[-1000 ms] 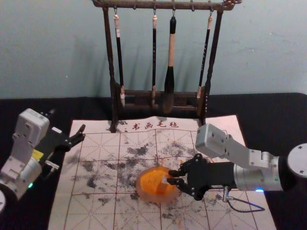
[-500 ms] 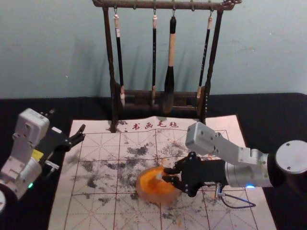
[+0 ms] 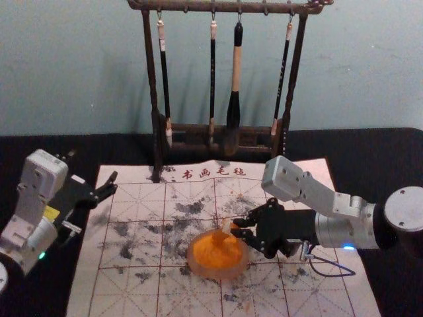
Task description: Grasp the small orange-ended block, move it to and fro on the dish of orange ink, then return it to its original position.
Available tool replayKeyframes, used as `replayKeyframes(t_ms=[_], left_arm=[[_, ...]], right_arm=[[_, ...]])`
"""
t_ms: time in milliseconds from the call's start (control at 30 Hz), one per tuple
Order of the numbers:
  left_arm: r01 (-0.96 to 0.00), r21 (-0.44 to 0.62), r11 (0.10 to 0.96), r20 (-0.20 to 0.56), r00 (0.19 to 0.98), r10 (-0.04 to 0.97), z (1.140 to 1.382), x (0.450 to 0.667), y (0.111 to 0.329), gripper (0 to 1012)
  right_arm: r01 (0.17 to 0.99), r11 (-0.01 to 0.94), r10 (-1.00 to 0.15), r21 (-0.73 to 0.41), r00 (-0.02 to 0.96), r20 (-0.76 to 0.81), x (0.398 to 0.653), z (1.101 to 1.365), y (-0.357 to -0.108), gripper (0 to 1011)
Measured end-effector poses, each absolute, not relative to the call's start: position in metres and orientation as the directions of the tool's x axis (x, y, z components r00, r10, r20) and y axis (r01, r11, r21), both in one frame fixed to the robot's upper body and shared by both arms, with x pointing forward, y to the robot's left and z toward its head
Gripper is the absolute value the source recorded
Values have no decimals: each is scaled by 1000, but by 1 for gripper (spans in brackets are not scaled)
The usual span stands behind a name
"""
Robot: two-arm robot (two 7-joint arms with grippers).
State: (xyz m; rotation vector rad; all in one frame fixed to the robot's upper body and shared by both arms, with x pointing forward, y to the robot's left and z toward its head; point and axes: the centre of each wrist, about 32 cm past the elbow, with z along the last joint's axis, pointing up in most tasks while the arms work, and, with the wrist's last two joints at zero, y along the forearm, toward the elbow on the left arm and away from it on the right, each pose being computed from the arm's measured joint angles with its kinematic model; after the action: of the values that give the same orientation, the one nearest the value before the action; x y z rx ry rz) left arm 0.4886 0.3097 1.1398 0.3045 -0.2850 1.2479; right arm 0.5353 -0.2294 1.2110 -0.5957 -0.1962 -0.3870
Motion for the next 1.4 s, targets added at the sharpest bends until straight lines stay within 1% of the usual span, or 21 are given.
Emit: replayKeyframes(t_ms=[633, 933, 1167, 1400], left_arm=[[-955, 70, 287, 374, 292, 880, 1140, 489, 310, 1001], [-955, 70, 287, 374, 292, 880, 1140, 489, 310, 1001], [-955, 70, 287, 374, 292, 880, 1140, 489, 310, 1001], [-955, 70, 287, 374, 292, 880, 1140, 489, 310, 1001]], right_arm=[[442, 758, -340, -479, 895, 288, 523, 1220, -246, 96], [494, 750, -403, -440, 869, 288, 511, 1227, -263, 97], [559, 727, -480, -398, 829, 289, 496, 1236, -283, 96], [605, 702, -536, -376, 796, 281, 479, 1241, -300, 97]])
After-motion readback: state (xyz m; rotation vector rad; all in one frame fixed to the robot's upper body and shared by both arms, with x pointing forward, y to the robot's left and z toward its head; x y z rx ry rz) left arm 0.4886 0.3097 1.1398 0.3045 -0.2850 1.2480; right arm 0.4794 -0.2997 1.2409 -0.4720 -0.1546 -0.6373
